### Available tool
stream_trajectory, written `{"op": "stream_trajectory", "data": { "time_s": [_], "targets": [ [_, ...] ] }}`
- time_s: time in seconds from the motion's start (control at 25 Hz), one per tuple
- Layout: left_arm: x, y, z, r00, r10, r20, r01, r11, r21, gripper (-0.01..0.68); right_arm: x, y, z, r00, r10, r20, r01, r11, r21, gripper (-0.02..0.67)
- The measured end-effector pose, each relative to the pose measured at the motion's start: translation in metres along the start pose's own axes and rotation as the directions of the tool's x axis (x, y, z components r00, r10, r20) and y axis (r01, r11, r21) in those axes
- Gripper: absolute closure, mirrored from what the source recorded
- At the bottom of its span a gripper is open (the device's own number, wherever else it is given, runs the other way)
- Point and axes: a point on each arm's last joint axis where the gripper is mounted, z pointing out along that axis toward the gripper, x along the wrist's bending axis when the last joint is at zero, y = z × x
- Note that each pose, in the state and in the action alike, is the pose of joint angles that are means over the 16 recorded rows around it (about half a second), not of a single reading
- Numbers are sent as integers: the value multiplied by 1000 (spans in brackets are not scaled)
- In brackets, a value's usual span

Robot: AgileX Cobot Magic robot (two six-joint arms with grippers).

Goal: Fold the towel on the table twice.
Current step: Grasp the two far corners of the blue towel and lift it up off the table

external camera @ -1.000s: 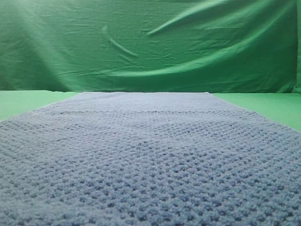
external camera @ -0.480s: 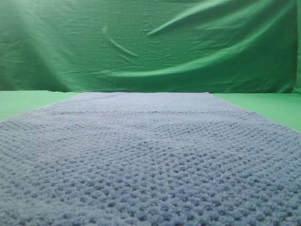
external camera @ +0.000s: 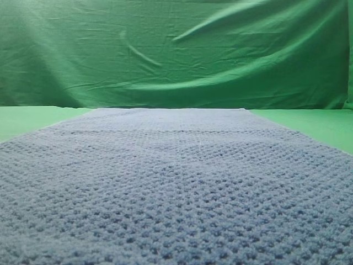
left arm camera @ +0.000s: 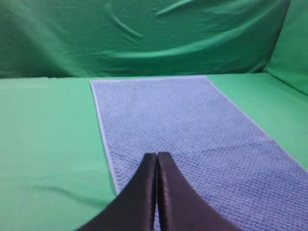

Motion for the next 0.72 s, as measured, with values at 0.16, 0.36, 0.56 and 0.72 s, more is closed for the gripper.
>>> {"op": "stream_trajectory", "data": {
  "time_s": [0.16, 0.36, 0.56, 0.72],
  "targets": [
    [1, 6, 12, 1000, -28, 8, 27, 992, 126, 673, 1, 16, 8, 1000, -15, -25, 17, 997, 75, 601],
    [5, 16, 36, 998, -56, -7, 55, 941, 334, 673, 3, 41, 28, 996, -59, -65, 72, 975, 212, 601],
    [13, 26, 69, 997, -62, -40, 74, 847, 526, 673, 10, 59, 60, 988, -92, -122, 130, 924, 358, 610],
    [20, 33, 98, 998, -40, -49, 62, 777, 626, 673, 19, 67, 88, 979, -110, -170, 176, 875, 451, 622]
  ]
}}
